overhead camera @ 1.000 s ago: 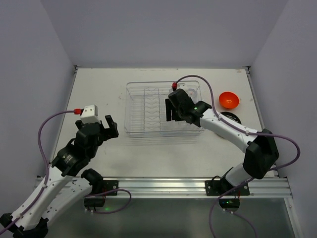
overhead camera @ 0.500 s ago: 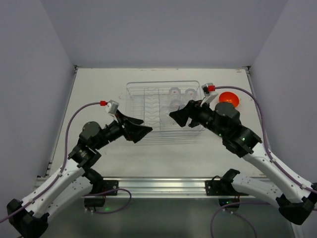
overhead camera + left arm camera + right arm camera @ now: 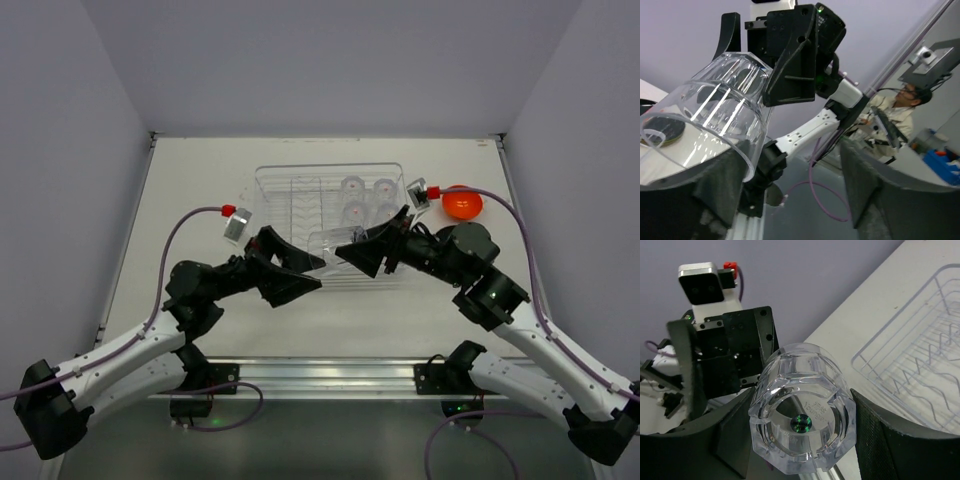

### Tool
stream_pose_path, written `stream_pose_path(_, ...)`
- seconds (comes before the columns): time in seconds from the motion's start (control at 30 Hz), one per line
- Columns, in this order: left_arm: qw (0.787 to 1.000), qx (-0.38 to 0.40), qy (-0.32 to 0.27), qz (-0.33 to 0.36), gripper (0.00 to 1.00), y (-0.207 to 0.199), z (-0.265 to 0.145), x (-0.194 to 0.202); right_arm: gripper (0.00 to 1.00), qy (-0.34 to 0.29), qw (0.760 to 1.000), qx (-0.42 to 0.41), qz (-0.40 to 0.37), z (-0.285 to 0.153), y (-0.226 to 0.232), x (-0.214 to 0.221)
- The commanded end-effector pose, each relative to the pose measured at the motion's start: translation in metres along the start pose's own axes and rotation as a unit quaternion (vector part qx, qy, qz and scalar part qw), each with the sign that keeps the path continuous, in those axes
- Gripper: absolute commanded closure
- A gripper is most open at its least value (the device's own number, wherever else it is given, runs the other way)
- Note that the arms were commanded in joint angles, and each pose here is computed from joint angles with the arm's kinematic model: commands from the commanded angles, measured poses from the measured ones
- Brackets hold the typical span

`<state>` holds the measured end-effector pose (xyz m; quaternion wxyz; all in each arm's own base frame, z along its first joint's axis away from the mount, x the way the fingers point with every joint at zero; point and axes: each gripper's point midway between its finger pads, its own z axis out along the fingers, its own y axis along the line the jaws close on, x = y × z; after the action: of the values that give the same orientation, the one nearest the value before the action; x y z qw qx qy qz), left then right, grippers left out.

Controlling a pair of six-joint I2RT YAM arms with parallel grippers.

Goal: Unload the mixed dishes from the dish rack

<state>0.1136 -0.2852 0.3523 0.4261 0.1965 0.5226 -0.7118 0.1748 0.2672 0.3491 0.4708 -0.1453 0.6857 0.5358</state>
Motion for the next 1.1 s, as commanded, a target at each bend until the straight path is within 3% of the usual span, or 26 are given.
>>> stream_pose_path(0.0, 0.999, 0.04, -0.023, 0.008, 0.33, -0.017, 0.003, -0.009, 1.0, -0.023, 0.995, -0.093, -0.021, -0.005, 0.037, -0.013)
stream_pose_path(0.07, 0.999, 0.046, -0.025, 0.006, 0.54, -0.02, 0.004, -0.01, 1.0, -0.023, 0.994, -0.108, -0.025, -0.005, 0.04, -0.011)
stream_pose_path(0.23, 0.999, 0.045, -0.03, 0.004, 0.86, -0.019, 0.005, -0.01, 1.0, -0.018, 0.986, -0.162, -0.03, -0.007, 0.052, -0.002)
stream_pose_path(0.27, 0.999, 0.045, -0.03, 0.004, 0.99, -0.019, 0.005, -0.009, 1.0, -0.014, 0.985, -0.17, -0.029, -0.007, 0.054, 0.0)
stream_pose_path(0.33, 0.998, 0.044, -0.033, 0.012, 1.0, -0.019, 0.004, -0.009, 0.97, -0.007, 0.983, -0.179, -0.032, -0.007, 0.055, 0.003)
stream_pose_path(0.43, 0.998, 0.018, -0.048, 0.034, 1.0, -0.012, 0.001, -0.014, 0.25, 0.0, 0.99, -0.137, -0.028, -0.006, 0.039, 0.009)
stream_pose_path(0.47, 0.998, -0.006, -0.048, 0.043, 1.0, -0.005, 0.001, -0.017, 0.01, -0.048, 0.996, -0.074, -0.029, -0.007, 0.024, -0.012)
stream_pose_path(0.53, 0.99, -0.109, -0.049, 0.077, 1.0, 0.021, -0.002, -0.031, 0.01, -0.053, 0.998, 0.021, -0.039, -0.015, -0.006, -0.014)
stream_pose_path(0.57, 0.982, -0.174, -0.02, 0.071, 1.0, 0.044, -0.011, -0.021, 0.01, -0.072, 0.995, 0.058, -0.041, -0.027, -0.016, -0.021)
stream_pose_path(0.6, 0.964, -0.237, -0.055, 0.111, 1.0, 0.053, -0.016, -0.051, 0.01, -0.113, 0.983, 0.138, -0.037, -0.038, -0.041, -0.035)
stream_pose_path(0.63, 0.949, -0.285, -0.057, 0.12, 1.0, 0.064, -0.023, -0.06, 0.01, -0.112, 0.974, 0.195, -0.033, -0.05, -0.061, -0.031)
stream_pose_path(0.67, 0.922, -0.369, -0.018, 0.115, 1.0, 0.09, -0.045, -0.049, 0.01, -0.128, 0.963, 0.234, -0.031, -0.061, -0.073, -0.035)
stream_pose_path(0.7, 0.881, -0.453, -0.026, 0.132, 1.0, 0.114, -0.061, -0.062, 0.01, -0.157, 0.946, 0.28, -0.035, -0.076, -0.086, -0.045)
stream_pose_path(0.73, 0.862, -0.483, -0.045, 0.143, 1.0, 0.108, -0.063, -0.088, 0.01, -0.152, 0.94, 0.303, -0.036, -0.083, -0.093, -0.043)
stream_pose_path(0.8, 0.786, -0.597, -0.013, 0.158, 1.0, 0.138, -0.098, -0.094, 0.01, -0.146, 0.932, 0.328, -0.042, -0.09, -0.101, -0.041)
stream_pose_path(0.87, 0.747, -0.645, -0.012, 0.159, 1.0, 0.14, -0.114, -0.12, 0.01, -0.137, 0.932, 0.332, -0.046, -0.09, -0.101, -0.04)
stream_pose_path(0.9, 0.734, -0.663, -0.001, 0.15, 1.0, 0.157, -0.129, -0.133, 0.01, -0.127, 0.931, 0.339, -0.047, -0.088, -0.105, -0.037)
stream_pose_path(0.97, 0.738, -0.66, -0.003, 0.14, 1.0, 0.161, -0.137, -0.155, 0.01, -0.111, 0.929, 0.35, -0.049, -0.088, -0.109, -0.031)
stream_pose_path(1.07, 0.709, -0.692, 0.017, 0.134, 1.0, 0.177, -0.163, -0.182, 0.01, -0.098, 0.926, 0.361, -0.058, -0.09, -0.117, -0.023)
